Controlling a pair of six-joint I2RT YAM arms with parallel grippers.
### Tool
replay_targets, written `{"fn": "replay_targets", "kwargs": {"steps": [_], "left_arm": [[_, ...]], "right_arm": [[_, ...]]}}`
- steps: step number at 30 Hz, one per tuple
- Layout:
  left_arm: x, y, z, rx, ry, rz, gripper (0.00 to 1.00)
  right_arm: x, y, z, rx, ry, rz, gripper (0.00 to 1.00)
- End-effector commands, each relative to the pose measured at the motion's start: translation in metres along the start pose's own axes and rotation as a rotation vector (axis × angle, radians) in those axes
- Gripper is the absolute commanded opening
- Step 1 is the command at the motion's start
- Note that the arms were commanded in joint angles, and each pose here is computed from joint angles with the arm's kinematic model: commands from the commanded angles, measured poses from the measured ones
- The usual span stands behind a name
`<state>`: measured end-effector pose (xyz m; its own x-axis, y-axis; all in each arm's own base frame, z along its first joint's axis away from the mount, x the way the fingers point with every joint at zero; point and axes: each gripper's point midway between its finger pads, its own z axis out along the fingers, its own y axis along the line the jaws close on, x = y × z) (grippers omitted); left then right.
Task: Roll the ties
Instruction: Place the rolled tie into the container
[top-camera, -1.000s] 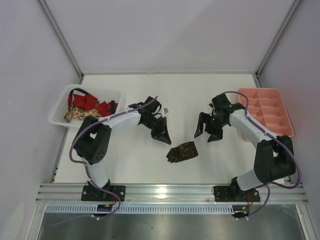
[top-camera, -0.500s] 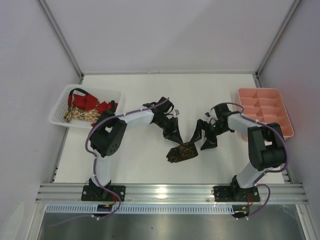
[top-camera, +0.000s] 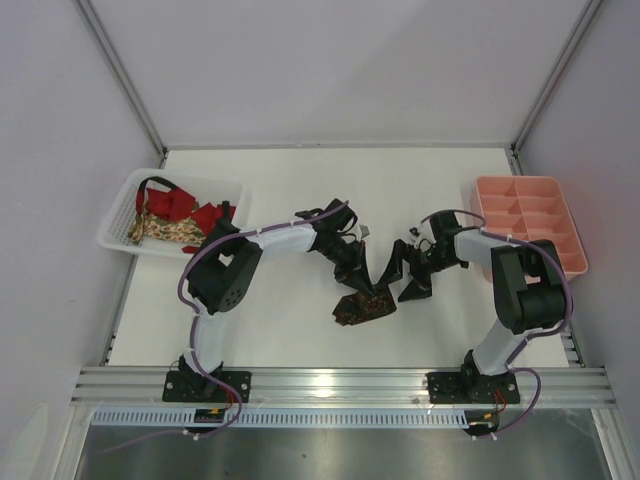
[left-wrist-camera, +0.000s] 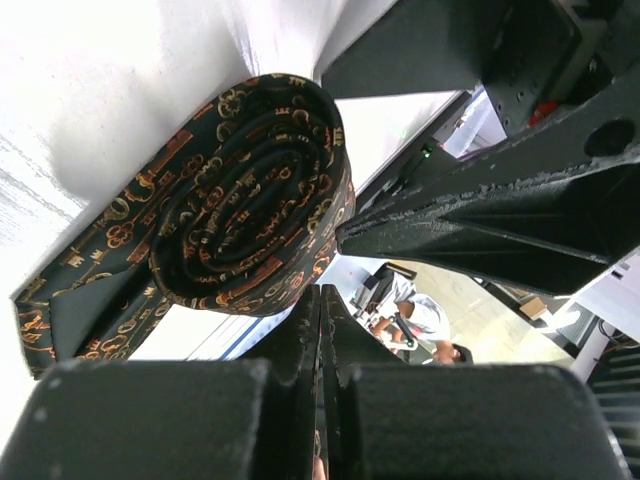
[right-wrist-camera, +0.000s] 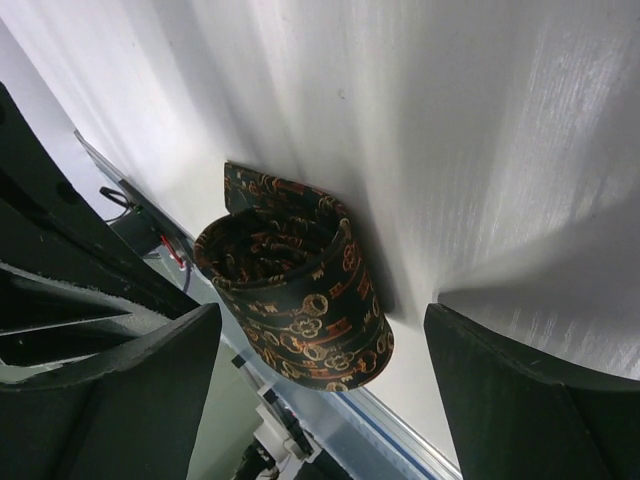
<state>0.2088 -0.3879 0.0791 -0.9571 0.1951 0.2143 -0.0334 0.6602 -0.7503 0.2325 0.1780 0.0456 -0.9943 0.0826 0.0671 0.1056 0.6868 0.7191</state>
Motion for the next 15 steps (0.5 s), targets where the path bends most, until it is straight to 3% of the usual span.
{"fn": "replay_targets", "kwargs": {"steps": [1, 15], "left_arm": [[0.009, 0.002, 0.002, 0.021, 0.043, -0.018, 0.03], [0.017, 0.036, 0.015, -0.011, 0.069, -0.026, 0.02]], "right_arm": [[-0.003, 0.002, 0.003, -0.047, -0.002, -0.012, 0.91], [0.014, -0.007, 0.008, -0.061, 0.019, 0.004, 0.89]]}}
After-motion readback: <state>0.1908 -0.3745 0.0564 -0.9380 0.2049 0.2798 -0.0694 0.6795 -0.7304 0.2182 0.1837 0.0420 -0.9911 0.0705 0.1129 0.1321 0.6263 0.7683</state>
